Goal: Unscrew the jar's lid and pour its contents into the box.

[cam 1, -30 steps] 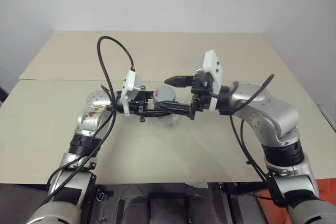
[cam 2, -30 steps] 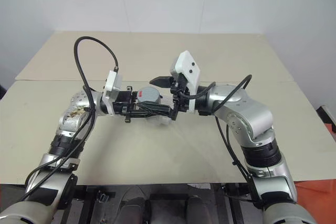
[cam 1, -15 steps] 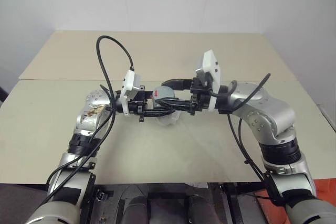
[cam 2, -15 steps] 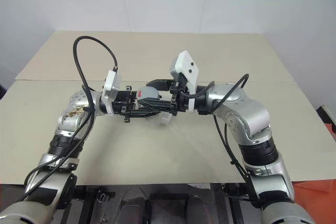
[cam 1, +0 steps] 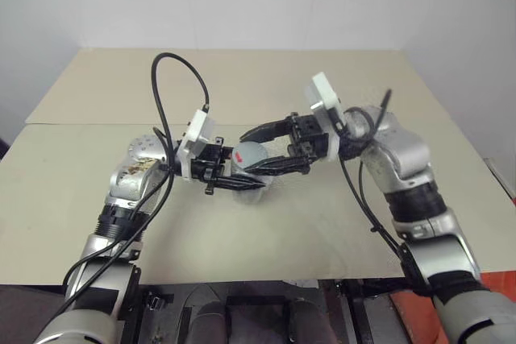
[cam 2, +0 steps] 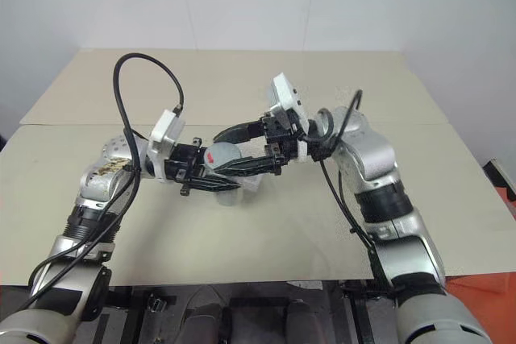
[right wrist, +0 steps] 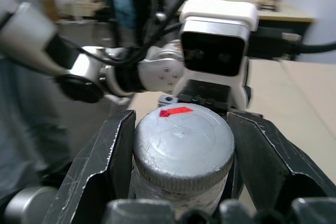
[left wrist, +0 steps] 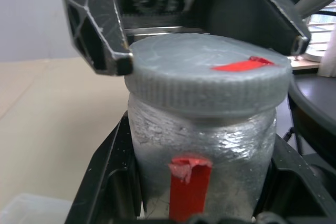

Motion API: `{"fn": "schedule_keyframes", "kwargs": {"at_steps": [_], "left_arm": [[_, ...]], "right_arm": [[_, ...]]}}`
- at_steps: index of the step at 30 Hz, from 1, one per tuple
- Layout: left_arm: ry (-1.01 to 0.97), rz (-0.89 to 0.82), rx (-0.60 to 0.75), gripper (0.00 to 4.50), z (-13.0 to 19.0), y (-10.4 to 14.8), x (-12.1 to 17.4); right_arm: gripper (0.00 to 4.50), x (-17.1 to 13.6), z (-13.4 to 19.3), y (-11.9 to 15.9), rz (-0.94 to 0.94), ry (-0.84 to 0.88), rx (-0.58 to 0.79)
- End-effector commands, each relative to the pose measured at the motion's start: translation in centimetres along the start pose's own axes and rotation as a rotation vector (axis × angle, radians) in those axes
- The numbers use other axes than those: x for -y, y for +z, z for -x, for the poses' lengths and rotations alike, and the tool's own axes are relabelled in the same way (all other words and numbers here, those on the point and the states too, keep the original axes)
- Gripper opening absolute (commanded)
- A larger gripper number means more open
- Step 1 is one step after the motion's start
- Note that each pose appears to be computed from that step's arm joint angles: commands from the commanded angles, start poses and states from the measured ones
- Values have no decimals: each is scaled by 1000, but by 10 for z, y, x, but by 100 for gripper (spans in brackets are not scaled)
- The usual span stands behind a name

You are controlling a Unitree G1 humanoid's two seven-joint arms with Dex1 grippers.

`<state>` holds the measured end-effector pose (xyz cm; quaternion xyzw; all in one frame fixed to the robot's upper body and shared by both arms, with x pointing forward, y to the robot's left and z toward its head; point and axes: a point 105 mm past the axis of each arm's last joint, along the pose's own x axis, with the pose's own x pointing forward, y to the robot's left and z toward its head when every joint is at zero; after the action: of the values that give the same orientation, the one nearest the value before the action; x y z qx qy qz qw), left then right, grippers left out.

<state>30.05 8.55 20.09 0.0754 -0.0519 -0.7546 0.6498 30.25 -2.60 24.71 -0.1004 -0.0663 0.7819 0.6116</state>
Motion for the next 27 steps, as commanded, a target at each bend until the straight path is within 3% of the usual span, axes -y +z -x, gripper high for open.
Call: {"fn": "schedule_keyframes", "kwargs": {"at_steps": [1,6,11,12,20,27], "left_arm": [[-89,-80,58,208,-8,24,10],[-73,-83,47,208,-8,21,10],[25,-76,32,208,3,16,3],[44,-73,27,208,6,14,3],[178,-52,1,208,21,3,-6],[187,-41,3,208,19,1,-10]], "right_arm": [[273,9,-3,-7,13,50,-44],[273,17,-8,-10,23,73,-54],[437,20,-3,-9,58,-29,-49],[448,19,-2,-8,80,-66,-56],[448,-10,5,6,130,-297,-4],[448,-19,-13,14,91,-425,23]]}}
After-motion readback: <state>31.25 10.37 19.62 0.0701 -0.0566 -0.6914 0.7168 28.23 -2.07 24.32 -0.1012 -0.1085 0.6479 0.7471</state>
